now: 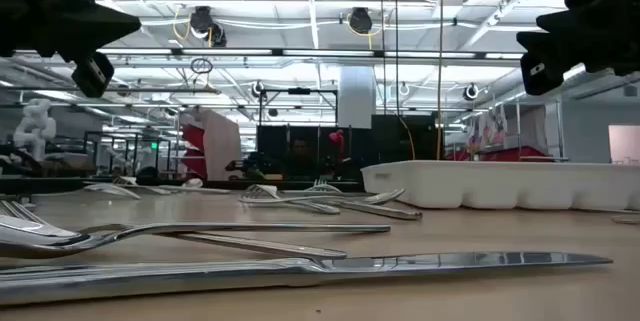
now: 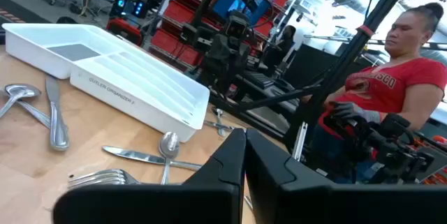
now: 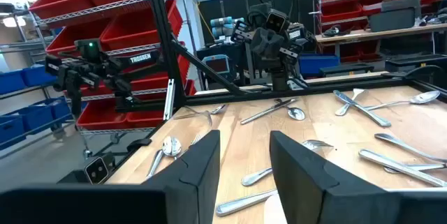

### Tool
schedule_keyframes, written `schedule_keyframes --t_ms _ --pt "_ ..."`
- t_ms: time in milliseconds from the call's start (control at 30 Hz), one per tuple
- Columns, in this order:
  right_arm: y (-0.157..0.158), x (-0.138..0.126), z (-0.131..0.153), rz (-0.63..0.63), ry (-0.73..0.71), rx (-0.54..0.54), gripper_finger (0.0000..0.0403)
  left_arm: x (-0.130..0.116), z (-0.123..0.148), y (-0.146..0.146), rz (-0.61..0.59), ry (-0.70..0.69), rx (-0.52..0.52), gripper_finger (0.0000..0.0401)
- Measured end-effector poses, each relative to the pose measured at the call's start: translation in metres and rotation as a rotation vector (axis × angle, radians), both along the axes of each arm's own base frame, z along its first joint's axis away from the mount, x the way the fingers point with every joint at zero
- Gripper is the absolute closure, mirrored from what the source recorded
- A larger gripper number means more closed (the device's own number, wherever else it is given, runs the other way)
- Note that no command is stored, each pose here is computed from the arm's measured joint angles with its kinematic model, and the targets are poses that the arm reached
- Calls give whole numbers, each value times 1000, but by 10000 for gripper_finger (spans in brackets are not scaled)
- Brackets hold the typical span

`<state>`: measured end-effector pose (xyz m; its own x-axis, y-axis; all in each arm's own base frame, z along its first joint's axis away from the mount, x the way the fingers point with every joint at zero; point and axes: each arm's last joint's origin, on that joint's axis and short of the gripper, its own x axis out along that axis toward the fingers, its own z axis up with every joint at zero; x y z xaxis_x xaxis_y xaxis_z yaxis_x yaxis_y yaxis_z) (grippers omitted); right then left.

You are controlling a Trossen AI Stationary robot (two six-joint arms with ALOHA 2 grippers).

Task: Sort silverware

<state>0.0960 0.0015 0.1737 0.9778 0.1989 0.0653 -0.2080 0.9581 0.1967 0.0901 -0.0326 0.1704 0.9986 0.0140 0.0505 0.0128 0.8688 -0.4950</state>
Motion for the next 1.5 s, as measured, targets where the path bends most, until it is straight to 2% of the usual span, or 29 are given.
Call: schedule_keyframes --t_ms 1367,1500 --pt "0 0 0 -1 0 0 287 0 0 0 0 -1 0 386" --pt "0 0 5 0 -50 7 287 0 0 0 0 0 0 386"
